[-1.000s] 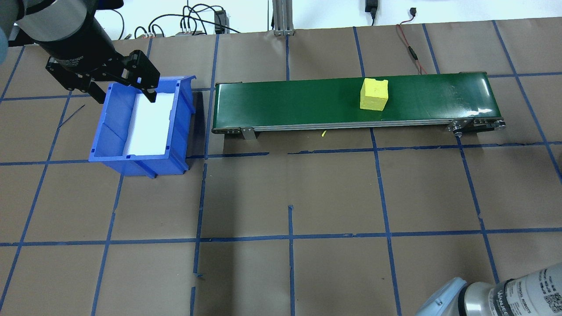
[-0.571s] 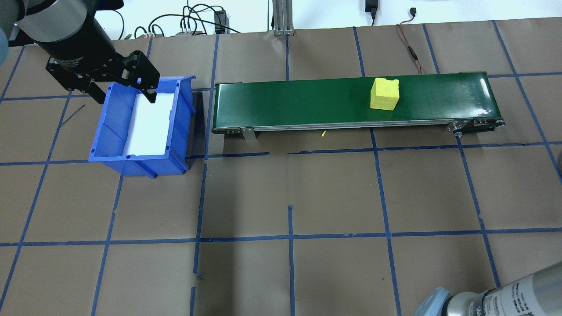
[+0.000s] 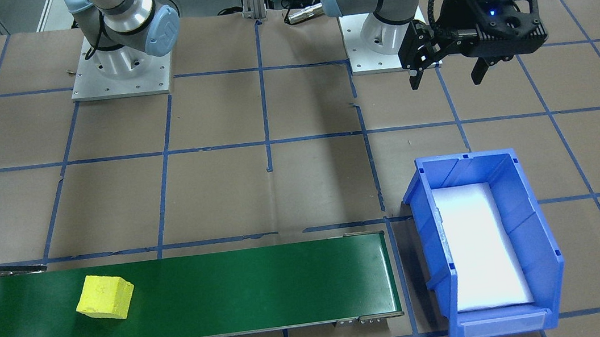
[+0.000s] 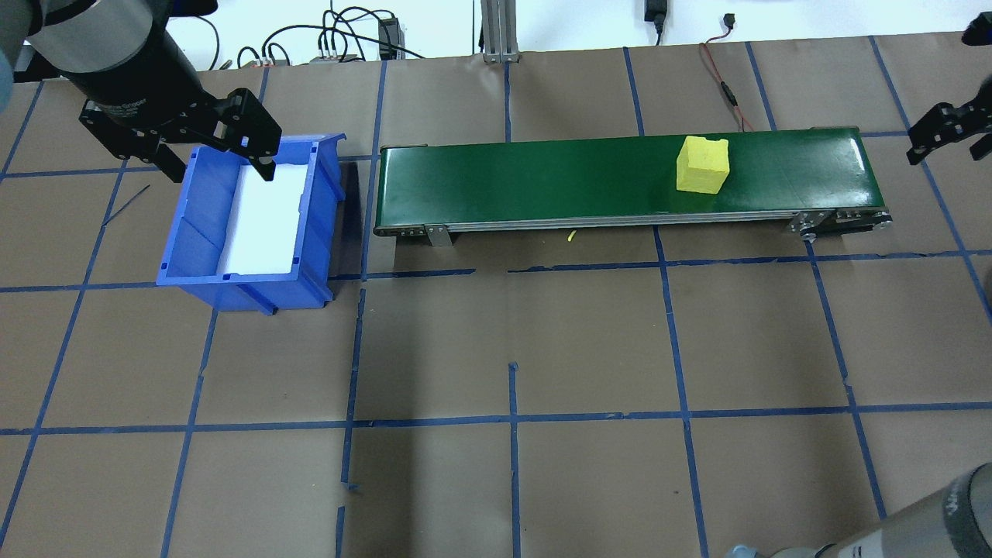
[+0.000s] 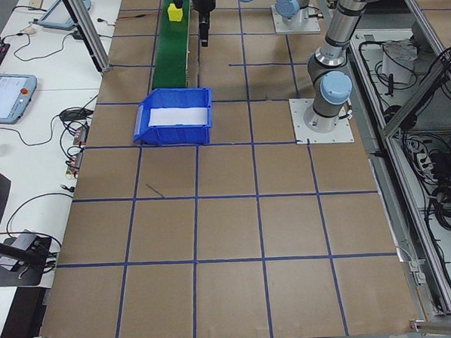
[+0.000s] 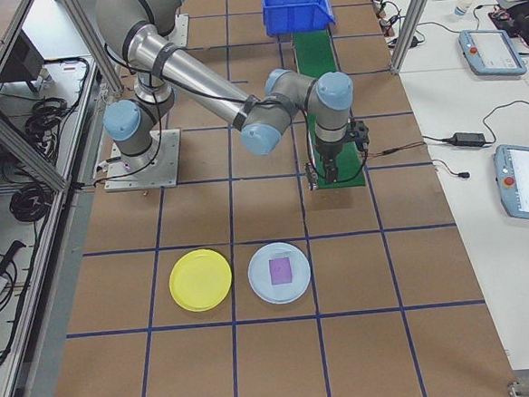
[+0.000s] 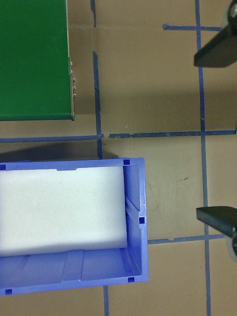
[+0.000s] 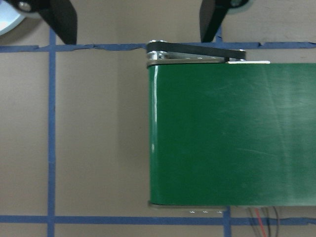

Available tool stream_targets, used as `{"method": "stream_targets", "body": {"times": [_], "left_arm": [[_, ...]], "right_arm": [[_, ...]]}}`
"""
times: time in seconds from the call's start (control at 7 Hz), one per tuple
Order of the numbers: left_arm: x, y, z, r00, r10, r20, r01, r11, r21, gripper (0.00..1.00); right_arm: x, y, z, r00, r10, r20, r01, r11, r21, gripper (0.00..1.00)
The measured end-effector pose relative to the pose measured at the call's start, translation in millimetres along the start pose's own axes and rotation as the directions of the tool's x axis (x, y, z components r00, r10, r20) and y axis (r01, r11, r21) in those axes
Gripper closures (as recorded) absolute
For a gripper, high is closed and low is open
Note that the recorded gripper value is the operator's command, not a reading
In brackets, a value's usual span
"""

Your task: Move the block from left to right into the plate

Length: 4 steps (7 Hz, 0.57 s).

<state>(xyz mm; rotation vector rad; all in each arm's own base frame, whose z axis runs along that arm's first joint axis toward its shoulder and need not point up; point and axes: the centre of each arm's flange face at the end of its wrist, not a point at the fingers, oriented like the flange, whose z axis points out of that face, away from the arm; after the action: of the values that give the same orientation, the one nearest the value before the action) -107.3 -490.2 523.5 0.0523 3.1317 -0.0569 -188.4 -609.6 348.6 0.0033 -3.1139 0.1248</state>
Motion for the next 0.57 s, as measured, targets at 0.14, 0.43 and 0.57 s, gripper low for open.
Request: {"method": "stream_targets", "body": {"times": [0.14, 0.43, 0.57], "left_arm": [[-0.2, 0.0, -0.1, 1.0, 0.002, 0.002, -0.002, 1.0, 0.0, 0.0], [-0.3, 0.0, -0.3, 1.0, 0.003, 0.003, -0.003, 1.0, 0.0, 0.0], [-0.3, 0.0, -0.3, 1.0, 0.003, 0.003, -0.003, 1.0, 0.0, 0.0]], "right_arm": [[-34.3, -8.6, -3.0, 1.0, 0.025, 0.017, -0.026, 1.0, 0.008, 0.01], [-93.8, -19.6, -3.3, 0.994, 0.093, 0.051, -0.094, 0.996, 0.005, 0.02], [-110.7, -23.7, 2.6, 0.987, 0.135, 0.089, -0.135, 0.991, 0.0, 0.02]]}}
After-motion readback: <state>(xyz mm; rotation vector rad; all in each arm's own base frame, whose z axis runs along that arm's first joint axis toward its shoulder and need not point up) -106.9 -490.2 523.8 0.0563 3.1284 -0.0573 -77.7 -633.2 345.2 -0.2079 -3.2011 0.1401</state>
